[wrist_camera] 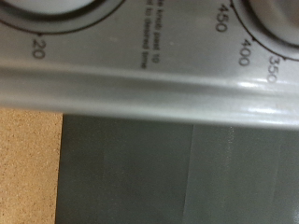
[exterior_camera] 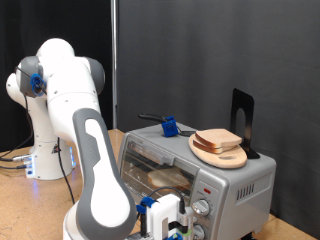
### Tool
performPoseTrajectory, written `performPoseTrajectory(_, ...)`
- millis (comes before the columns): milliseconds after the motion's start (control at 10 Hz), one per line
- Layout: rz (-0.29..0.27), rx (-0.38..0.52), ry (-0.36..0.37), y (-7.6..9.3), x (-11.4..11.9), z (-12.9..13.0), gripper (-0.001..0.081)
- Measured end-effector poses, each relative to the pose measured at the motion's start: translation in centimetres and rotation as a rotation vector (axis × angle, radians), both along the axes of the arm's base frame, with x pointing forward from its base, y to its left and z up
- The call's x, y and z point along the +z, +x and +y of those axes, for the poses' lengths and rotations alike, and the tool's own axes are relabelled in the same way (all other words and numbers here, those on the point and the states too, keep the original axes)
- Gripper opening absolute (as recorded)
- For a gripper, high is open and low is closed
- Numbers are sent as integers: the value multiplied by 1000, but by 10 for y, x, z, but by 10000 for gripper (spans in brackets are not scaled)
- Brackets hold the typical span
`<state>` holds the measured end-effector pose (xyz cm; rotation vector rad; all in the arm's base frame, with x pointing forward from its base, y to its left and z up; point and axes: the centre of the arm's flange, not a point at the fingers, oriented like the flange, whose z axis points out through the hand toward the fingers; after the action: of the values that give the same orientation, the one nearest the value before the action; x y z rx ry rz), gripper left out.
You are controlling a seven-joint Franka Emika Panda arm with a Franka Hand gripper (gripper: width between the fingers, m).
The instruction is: Make a piece of toast with the oven
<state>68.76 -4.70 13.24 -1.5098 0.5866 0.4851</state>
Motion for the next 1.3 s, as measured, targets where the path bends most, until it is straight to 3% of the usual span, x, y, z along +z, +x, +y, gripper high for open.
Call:
performPoseTrajectory(100, 1, -8, -6, 0, -1, -1, 262)
performPoseTrajectory(200, 5, -17, -13, 0, -3, -2, 80)
performPoseTrajectory(300, 6, -22, -18, 0, -4, -3, 80)
performPoseTrajectory(400, 6, -25, -20, 1, -4, -4, 18)
performPoseTrajectory(700, -16, -31, -19, 1, -4, -6, 3)
performPoseTrajectory(1100, -265, -52, 33, 3, 6, -9, 0)
performPoseTrajectory(1300, -329, -62, 41, 4, 8, -11, 0)
